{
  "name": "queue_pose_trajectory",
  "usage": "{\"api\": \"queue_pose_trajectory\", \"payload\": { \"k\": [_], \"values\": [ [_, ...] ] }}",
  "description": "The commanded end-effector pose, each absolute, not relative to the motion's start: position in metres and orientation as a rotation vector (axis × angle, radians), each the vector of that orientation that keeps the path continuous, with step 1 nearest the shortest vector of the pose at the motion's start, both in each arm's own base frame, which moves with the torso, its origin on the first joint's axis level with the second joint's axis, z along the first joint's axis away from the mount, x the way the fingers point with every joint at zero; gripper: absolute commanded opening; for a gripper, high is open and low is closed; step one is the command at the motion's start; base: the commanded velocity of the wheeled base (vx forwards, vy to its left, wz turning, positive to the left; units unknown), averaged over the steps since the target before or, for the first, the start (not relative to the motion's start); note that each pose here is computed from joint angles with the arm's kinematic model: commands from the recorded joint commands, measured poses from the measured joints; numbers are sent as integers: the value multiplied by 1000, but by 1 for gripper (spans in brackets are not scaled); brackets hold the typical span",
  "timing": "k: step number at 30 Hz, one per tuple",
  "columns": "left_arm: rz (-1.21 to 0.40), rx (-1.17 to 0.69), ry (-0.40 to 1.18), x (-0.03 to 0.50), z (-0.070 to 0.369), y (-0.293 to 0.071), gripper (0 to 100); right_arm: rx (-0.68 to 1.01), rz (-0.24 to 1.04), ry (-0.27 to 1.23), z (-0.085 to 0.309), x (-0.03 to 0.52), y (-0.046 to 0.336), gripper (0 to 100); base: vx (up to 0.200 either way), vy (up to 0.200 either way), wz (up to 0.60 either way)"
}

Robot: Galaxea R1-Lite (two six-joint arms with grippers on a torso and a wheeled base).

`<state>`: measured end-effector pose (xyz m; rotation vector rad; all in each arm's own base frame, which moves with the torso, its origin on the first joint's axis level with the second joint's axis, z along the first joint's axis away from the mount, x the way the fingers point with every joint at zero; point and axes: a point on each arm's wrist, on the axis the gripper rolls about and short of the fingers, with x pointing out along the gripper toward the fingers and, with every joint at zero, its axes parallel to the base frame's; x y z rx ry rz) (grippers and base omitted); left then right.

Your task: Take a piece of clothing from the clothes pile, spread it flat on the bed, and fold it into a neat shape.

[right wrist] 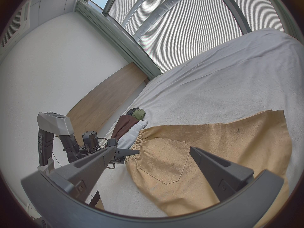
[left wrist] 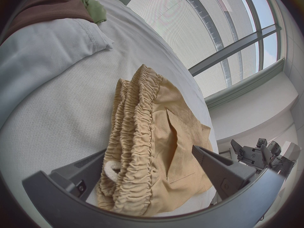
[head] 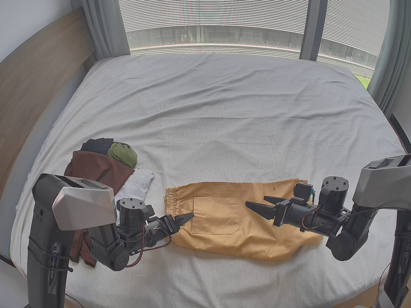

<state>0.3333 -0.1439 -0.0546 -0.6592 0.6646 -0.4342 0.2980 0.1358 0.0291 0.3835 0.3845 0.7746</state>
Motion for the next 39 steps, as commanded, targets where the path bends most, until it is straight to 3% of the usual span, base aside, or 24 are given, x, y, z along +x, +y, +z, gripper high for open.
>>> {"api": "queue_pose_trajectory", "payload": {
  "k": [1,4,5,14,39],
  "values": [
    [-434,-662,659,335,-54,-144,100,384,776,383,29,298,136,100,0,0,0],
    [-434,-667,661,335,-54,-144,100,384,776,380,30,298,136,100,0,0,0],
    [-434,-667,661,335,-54,-144,0,384,776,380,30,298,136,100,0,0,0],
    [-421,-667,655,334,-56,-140,0,383,777,383,29,298,136,100,0,0,0],
    [-326,-694,577,306,-26,-71,0,380,781,408,22,296,139,100,0,0,0]
  ]
}}
